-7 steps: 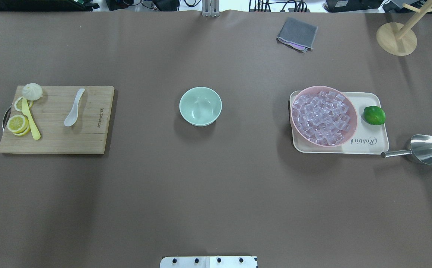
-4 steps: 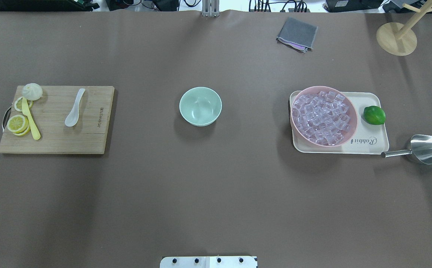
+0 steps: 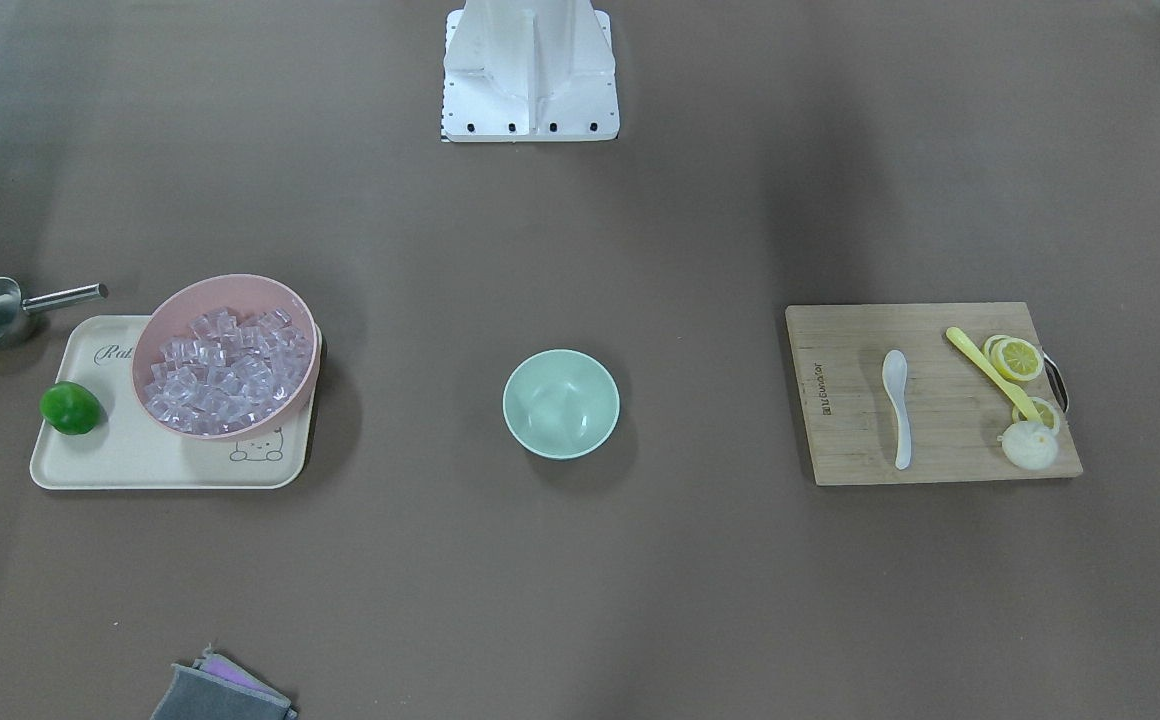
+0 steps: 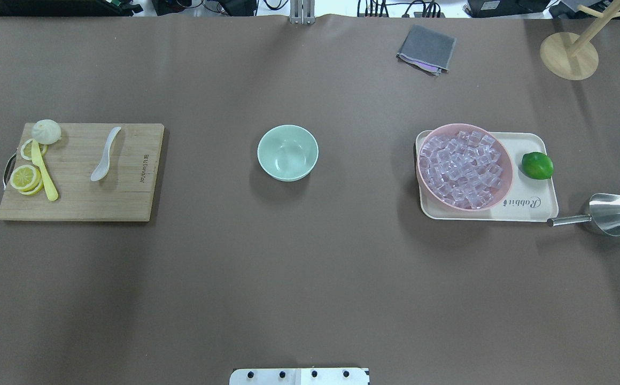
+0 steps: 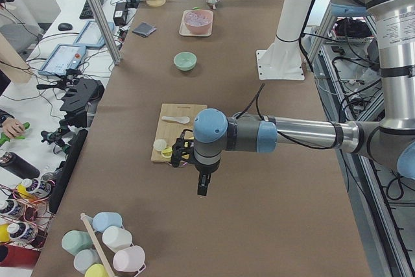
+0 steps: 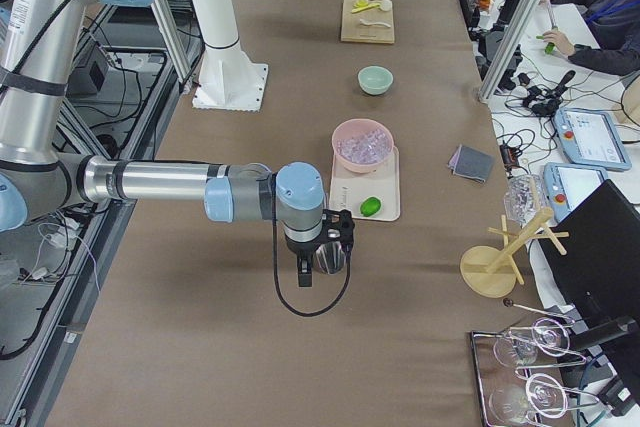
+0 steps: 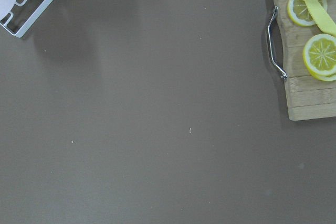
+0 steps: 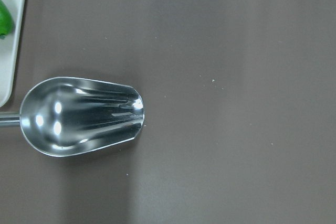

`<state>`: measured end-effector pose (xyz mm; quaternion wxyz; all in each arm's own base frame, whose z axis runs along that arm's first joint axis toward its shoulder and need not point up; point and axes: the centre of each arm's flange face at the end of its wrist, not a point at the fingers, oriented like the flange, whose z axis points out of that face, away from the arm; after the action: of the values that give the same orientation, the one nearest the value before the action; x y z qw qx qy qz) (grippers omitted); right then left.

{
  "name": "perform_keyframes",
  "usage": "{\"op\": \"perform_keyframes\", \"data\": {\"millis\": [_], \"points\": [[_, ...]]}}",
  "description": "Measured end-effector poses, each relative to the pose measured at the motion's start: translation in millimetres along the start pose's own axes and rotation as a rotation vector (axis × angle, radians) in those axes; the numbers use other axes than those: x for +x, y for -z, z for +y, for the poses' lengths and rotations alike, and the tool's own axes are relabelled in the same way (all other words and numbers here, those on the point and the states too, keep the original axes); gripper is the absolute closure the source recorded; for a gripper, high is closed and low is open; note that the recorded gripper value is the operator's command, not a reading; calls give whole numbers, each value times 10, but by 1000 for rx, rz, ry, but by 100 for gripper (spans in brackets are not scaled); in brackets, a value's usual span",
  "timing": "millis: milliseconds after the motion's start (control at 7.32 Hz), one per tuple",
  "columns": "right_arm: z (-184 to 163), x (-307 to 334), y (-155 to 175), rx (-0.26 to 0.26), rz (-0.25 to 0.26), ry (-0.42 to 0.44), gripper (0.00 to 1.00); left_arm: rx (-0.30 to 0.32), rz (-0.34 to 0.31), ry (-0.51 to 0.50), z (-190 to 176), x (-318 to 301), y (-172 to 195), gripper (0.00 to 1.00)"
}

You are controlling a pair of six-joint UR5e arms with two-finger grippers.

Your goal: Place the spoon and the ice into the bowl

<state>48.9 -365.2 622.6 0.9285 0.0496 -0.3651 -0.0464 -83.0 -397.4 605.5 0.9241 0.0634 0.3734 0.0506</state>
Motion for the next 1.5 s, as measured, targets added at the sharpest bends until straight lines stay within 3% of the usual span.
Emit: {"op": "perform_keyframes", "data": {"millis": [273,683,820,1094,1367,1504], "points": [[-81,-108,106,117,-10,104,0,49,-5,-45,-135,104,132,2],[-242,-308,304,272,-16,247,1,263,-21,-246,-359,145,178,2],[-321,-394,366,295,-40,276,1,295,23,-282,-458,175,140,2],[-534,-653,502,316,-141,278,1,313,156,-321,-513,244,70,2],[-990,-1351,558,295,-256,253,1,331,245,-426,-917,737,104,2],[-1206,-1812,479,273,-281,242,1,296,281,-446,-1144,1084,-53,1]]}}
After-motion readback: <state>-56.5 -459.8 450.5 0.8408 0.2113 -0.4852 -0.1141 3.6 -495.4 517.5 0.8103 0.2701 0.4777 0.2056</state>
